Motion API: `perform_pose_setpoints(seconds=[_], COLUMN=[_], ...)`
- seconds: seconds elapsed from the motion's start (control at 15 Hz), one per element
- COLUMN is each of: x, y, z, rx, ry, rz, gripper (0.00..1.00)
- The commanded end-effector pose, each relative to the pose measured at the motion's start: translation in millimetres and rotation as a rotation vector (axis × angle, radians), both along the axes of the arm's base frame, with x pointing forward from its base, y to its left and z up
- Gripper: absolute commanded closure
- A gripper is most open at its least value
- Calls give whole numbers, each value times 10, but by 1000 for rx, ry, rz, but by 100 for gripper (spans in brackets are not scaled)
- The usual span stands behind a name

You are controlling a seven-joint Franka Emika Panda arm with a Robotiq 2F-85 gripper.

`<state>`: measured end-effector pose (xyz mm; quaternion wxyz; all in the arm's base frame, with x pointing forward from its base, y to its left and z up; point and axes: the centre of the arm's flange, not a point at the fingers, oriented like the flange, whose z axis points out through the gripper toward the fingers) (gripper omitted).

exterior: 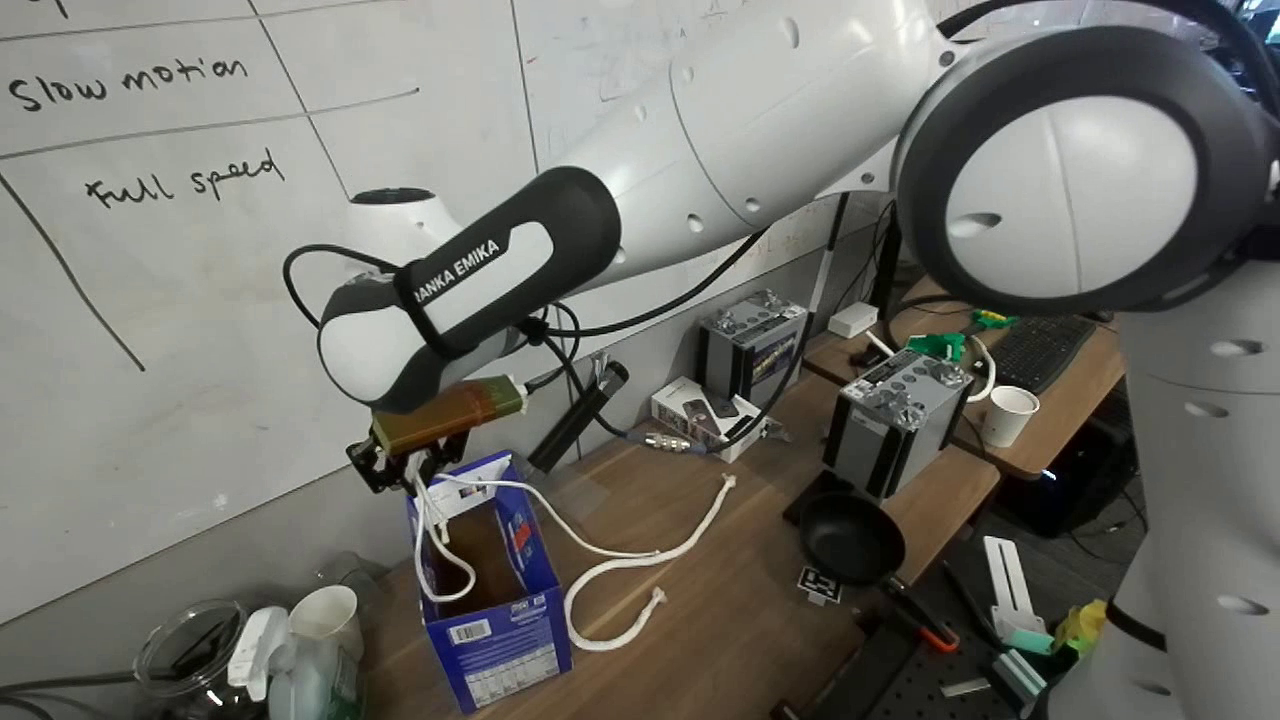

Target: Put the ropes in the box one at a time

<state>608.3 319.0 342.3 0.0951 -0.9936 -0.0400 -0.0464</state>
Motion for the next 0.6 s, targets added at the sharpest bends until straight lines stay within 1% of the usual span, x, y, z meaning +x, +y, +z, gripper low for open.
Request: perform_pose_setpoints(seconds=[0.0,0.27,0.53], x=[45,29,49], y=[15,-7,-42], z=[-229,-493,-644], rx=[41,48,53], ry=[20,58,79], rz=[36,53,58], gripper=[96,96,96])
